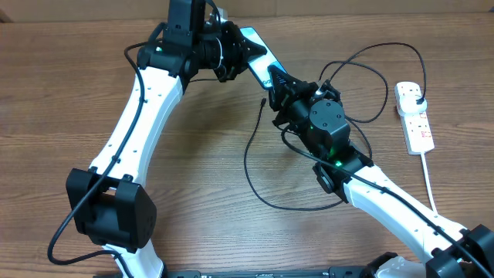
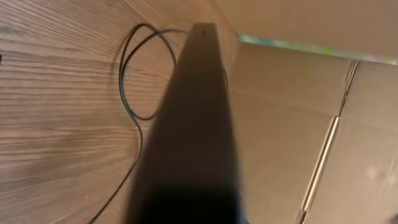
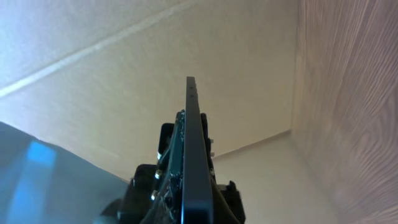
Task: Plug charger to phone and switch on socket
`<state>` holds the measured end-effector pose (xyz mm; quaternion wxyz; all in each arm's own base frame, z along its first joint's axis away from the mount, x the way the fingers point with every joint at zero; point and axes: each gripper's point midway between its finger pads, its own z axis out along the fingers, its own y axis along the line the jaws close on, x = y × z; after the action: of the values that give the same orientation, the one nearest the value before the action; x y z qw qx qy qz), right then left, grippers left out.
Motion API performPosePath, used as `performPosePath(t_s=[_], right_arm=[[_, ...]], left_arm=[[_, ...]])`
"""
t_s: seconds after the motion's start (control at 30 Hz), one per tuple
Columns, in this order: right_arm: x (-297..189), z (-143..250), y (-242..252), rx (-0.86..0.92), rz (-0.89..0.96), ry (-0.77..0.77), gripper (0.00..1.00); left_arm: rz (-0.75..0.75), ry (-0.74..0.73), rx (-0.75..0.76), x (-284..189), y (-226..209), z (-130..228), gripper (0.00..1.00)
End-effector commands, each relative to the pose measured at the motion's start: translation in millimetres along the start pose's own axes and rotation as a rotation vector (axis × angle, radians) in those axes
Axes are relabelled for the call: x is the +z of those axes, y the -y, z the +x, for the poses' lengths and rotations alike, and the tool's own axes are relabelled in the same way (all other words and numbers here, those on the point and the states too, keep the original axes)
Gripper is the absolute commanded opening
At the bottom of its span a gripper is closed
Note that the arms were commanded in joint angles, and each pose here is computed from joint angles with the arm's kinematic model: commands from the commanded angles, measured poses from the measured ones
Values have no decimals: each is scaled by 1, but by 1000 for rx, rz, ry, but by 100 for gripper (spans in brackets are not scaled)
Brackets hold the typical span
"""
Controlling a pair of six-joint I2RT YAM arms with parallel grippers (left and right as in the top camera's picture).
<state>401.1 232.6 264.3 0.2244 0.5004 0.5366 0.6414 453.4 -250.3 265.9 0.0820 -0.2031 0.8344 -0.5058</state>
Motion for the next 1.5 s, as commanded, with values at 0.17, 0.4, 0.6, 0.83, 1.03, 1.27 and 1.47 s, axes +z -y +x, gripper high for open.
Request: performPosePath(t_s=[0.17,0.4,0.6,0.83,1.03,1.27,1.47], right_arm=[[3,2,-16,-111,-38,9,16],[2,-9,9,-180,65,45,44],[-1,-34,29,-365,176,98,52],[-17,-80,60,-552,380,171,67],[-33,-91,91,-759,554,114,71],[-35,-71,126,-858,636,-128,61],[-20,-64,159,-771,656,-294,58]], left_arm=[[-35,10,0,-1,-7,0,4],[-101,14,60,-15,-30,-9,4],[-75,-30,64,-48,-48,-23,4],[81,-130,19,-90,-46,-24,4],[59,-162,-172,-103,-59,-18,4],[61,-199,-299,-102,-56,-11,4],[52,-197,-335,-101,-56,-11,4]])
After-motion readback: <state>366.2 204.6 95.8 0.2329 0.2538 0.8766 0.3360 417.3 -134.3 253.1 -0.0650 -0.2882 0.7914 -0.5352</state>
